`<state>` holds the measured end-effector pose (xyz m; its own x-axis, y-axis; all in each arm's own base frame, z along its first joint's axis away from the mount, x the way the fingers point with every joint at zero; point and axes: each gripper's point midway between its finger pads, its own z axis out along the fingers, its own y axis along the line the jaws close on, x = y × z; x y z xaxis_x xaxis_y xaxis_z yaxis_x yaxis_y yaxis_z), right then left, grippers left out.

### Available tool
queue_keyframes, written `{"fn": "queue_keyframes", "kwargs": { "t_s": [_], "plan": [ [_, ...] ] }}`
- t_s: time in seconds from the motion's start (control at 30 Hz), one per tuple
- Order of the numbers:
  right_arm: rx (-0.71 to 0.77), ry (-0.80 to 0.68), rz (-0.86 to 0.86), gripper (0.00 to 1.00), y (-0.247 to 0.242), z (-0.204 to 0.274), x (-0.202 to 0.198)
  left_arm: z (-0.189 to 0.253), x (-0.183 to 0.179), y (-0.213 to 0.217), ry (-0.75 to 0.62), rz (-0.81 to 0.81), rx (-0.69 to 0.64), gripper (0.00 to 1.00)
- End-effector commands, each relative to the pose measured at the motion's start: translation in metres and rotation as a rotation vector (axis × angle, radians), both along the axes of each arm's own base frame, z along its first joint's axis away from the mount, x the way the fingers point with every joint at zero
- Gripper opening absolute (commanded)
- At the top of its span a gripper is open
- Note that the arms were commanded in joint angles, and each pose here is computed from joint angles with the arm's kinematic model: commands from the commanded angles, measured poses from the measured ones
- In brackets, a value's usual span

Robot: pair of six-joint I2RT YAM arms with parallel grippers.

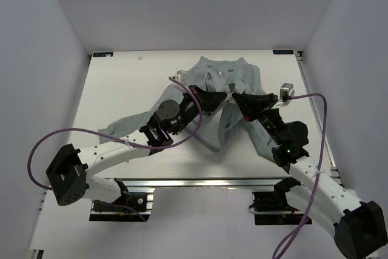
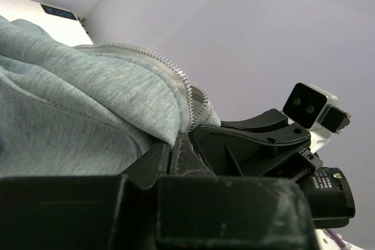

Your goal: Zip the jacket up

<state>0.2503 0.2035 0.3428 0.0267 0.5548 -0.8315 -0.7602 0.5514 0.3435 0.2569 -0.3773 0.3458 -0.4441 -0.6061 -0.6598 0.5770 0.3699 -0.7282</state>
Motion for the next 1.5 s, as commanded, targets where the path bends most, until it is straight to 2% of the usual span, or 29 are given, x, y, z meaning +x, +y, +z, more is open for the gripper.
{"fn": "queue_keyframes", "kwargs": {
  "t_s": [0.0,0.33,0.6,0.7,0.77,0.9,1.03,1.23,1.33,1.4,1.47],
  "plan": [
    [0.090,-0.129,-0.023,0.00,-0.012,0.044,-0.012,0.029,-0.011,-0.007,-0.049,-0.062,-0.060,0.00],
    [0.051,-0.090,-0.013,0.00,-0.004,0.036,-0.002,0.019,-0.012,-0.022,-0.034,-0.109,0.040,0.00],
    [0.023,-0.092,-0.074,0.00,-0.009,0.036,0.007,0.022,-0.018,-0.022,-0.059,-0.137,0.113,0.00],
    [0.023,-0.105,-0.087,0.00,-0.011,0.041,0.007,0.000,-0.018,-0.026,-0.042,-0.161,0.229,0.00],
    [0.020,-0.110,-0.092,0.00,-0.011,0.044,0.008,-0.014,-0.026,-0.032,-0.035,-0.235,0.304,0.00],
    [0.005,-0.071,-0.112,0.00,-0.012,0.040,0.014,-0.034,-0.040,-0.036,-0.037,-0.330,0.386,0.00],
    [0.015,-0.056,-0.153,0.00,-0.019,0.042,0.017,-0.057,-0.039,-0.032,0.032,-0.332,0.454,0.00],
    [-0.043,0.079,-0.232,0.00,-0.026,0.035,0.035,-0.098,-0.047,-0.020,0.126,-0.345,0.545,0.00],
    [-0.101,0.233,-0.227,0.00,-0.021,0.007,0.045,-0.114,-0.048,-0.015,0.165,-0.341,0.586,0.00],
    [-0.161,0.358,-0.215,0.00,-0.017,-0.028,0.048,-0.123,-0.050,-0.012,0.189,-0.344,0.604,0.00],
    [-0.200,0.423,-0.212,0.00,-0.017,-0.051,0.047,-0.131,-0.049,-0.011,0.209,-0.354,0.618,0.00]
  ]
}}
